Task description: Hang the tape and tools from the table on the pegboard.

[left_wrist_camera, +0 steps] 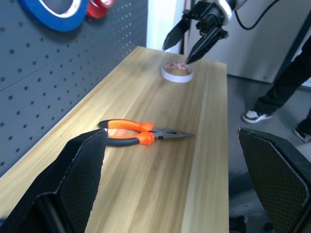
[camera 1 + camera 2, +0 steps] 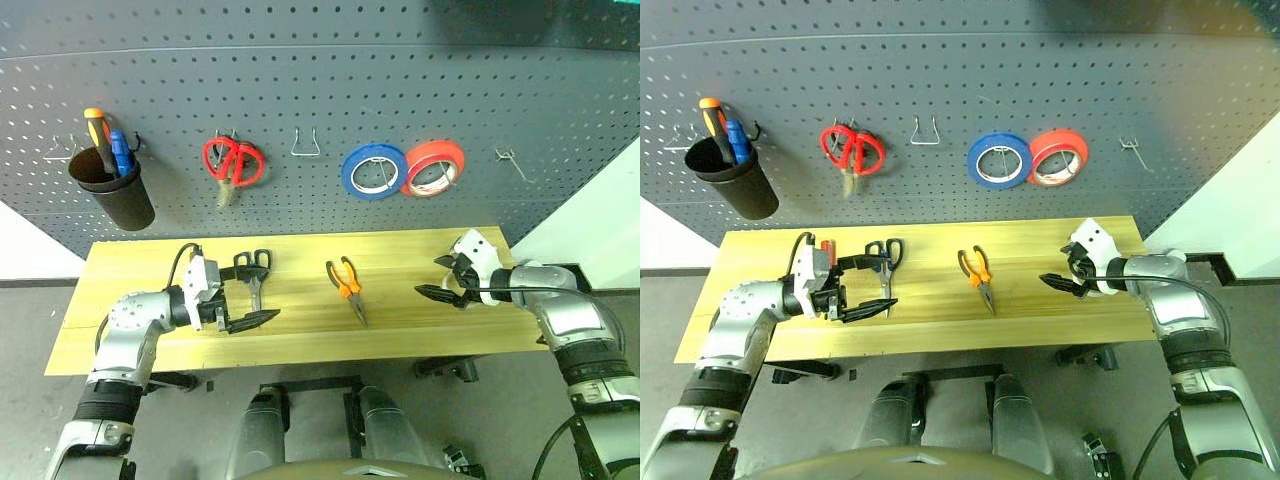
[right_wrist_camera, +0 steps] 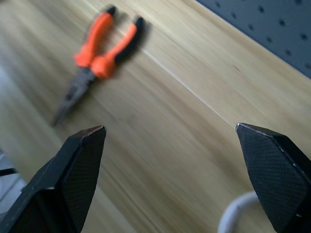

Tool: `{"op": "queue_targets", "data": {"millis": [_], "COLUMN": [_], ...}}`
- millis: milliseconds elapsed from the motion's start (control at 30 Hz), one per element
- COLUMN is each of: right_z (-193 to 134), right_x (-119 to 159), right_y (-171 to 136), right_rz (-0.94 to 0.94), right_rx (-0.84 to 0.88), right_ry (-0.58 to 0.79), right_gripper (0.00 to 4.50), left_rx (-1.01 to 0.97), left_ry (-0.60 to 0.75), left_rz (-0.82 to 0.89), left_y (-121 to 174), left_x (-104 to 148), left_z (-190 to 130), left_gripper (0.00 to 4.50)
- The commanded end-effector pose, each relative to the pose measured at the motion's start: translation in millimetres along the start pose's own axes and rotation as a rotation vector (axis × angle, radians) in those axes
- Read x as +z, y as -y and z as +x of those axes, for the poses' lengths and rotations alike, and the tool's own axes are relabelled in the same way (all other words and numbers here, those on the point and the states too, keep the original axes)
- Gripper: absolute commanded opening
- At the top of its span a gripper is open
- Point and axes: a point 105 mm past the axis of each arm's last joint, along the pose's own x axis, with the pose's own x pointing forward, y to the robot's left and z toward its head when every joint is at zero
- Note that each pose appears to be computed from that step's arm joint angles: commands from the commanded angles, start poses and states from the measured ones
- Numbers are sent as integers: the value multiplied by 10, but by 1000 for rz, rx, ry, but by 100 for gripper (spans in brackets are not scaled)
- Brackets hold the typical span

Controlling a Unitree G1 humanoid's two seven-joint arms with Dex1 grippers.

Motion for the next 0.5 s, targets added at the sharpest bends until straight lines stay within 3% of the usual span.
{"op": "queue_targets", "data": {"millis": [33, 500], "right_z": [-63, -262], "right_x": [44, -130], "right_y": [69, 230], "right_rz": [32, 132], "right_rx": [-47, -172], "right_ry": [-28, -152], "right_gripper": [450, 450], "left_rx": [-29, -93], "left_ry": [-15, -79], "left_rz": [36, 81], "left_y": [-52, -225], "left_x": [95, -63], "left_z": [98, 389], "left_gripper": [449, 449]}}
